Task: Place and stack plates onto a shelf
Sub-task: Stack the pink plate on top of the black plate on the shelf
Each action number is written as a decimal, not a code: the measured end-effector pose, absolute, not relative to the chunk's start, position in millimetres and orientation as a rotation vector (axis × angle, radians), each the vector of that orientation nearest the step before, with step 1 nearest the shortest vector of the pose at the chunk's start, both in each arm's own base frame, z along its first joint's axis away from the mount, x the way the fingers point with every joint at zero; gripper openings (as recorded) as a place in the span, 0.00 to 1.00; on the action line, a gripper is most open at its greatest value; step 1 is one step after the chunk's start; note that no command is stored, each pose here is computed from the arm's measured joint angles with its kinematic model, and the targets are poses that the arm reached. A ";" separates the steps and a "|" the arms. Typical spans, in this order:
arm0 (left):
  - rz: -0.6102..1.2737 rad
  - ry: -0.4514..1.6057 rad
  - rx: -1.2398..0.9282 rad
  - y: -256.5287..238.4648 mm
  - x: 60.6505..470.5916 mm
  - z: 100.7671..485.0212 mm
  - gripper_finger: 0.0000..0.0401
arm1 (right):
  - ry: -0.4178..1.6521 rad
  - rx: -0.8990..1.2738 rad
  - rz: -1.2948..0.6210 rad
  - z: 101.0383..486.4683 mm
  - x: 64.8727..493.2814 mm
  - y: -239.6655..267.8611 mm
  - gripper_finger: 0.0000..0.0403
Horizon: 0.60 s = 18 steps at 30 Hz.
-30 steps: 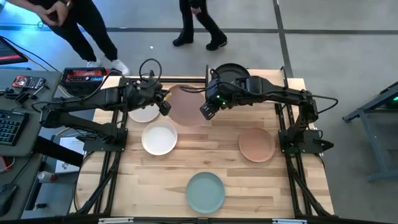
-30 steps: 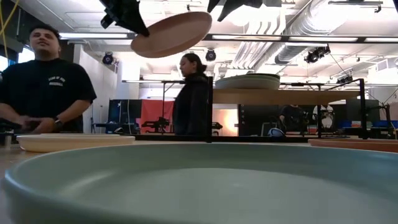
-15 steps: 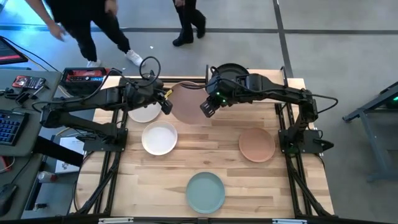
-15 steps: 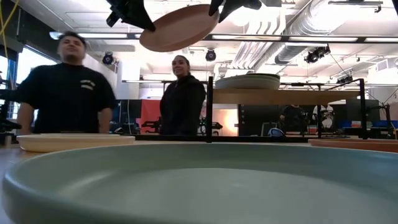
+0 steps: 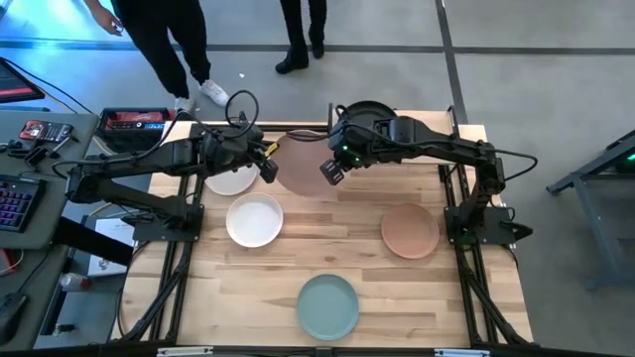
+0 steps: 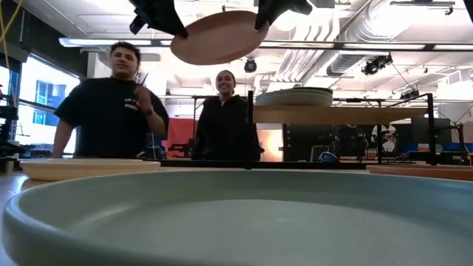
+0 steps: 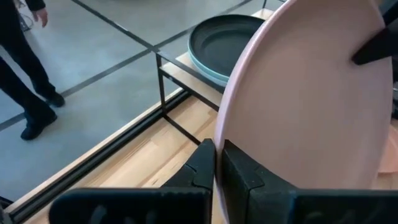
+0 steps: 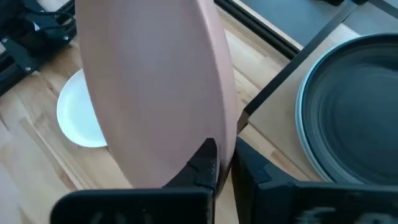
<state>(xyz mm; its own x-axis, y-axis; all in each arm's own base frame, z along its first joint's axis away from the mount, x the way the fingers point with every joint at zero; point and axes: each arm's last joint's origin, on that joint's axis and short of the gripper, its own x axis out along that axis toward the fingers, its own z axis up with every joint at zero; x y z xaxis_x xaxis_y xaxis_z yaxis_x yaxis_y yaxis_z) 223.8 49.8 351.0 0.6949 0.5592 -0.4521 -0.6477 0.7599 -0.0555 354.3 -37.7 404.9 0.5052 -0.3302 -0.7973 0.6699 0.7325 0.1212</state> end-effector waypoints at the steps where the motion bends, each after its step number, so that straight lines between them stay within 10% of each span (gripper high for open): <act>1: 0.679 0.430 -0.218 49.8 224.0 350.9 0.02 | 0.843 0.453 -0.631 404.8 354.2 -37.7 0.01; 18: 0.567 0.392 -0.225 49.0 227.8 356.1 0.18 | 0.852 0.468 -0.621 403.8 354.5 -36.2 0.00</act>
<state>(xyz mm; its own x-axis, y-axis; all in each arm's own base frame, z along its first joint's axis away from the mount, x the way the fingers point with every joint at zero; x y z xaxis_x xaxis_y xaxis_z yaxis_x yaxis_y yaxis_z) 227.8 49.0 356.1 0.7727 0.4764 -0.4195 -0.5609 0.8219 -0.0995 354.5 -36.2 403.8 0.5028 -0.3142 -0.8053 0.6707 0.7295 0.1341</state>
